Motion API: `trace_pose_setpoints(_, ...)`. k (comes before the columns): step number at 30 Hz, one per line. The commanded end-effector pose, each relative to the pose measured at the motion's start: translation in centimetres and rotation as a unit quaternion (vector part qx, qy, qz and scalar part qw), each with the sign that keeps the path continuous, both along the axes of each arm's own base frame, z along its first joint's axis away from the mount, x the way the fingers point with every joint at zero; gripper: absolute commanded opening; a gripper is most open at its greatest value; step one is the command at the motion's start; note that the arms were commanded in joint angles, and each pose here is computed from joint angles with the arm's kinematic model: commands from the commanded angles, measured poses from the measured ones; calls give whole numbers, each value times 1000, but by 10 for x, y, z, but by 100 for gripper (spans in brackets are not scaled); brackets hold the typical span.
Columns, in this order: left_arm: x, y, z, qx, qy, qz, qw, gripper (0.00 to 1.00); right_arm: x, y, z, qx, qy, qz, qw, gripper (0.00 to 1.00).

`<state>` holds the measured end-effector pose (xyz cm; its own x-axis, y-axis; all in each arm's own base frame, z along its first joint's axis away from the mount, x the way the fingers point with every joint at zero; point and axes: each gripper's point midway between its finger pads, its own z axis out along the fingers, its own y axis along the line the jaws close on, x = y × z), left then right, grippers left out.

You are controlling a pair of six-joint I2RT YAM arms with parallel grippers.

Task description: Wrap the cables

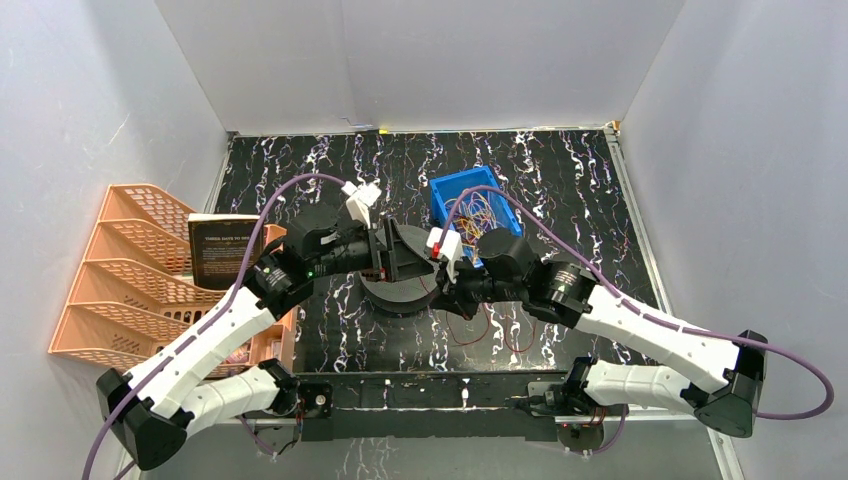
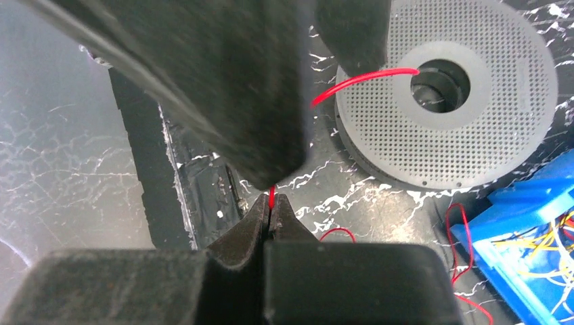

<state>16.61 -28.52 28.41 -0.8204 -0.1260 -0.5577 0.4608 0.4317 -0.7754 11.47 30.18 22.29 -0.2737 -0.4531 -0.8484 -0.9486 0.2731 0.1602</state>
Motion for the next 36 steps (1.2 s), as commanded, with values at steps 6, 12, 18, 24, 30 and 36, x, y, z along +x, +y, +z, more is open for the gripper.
trace_pose_setpoints(6, -9, -5, -1, -10, 20, -24, 999, 68, 8, 14, 31, 56, -74, 14, 996, 0)
trace_pose_setpoints(12, -10, -10, -5, -8, 31, -40, 999, 39, 11, 14, 34, 59, -87, 5, 994, 0)
trace_pose_setpoints(18, -11, -11, -5, -6, 31, -43, 999, 6, 13, 11, 34, 63, -93, -2, 994, 0)
trace_pose_setpoints(24, -10, -10, 4, -16, 30, -37, 999, 0, 12, 0, 37, 87, -105, -18, 990, 9)
trace_pose_setpoints(30, -11, -13, 22, -50, 32, -32, 998, 0, 11, -15, 39, 112, -140, -29, 983, 49)
trace_pose_setpoints(36, -13, -12, 34, -69, 28, -30, 997, 0, 4, -22, 47, 153, -193, -2, 969, 68)
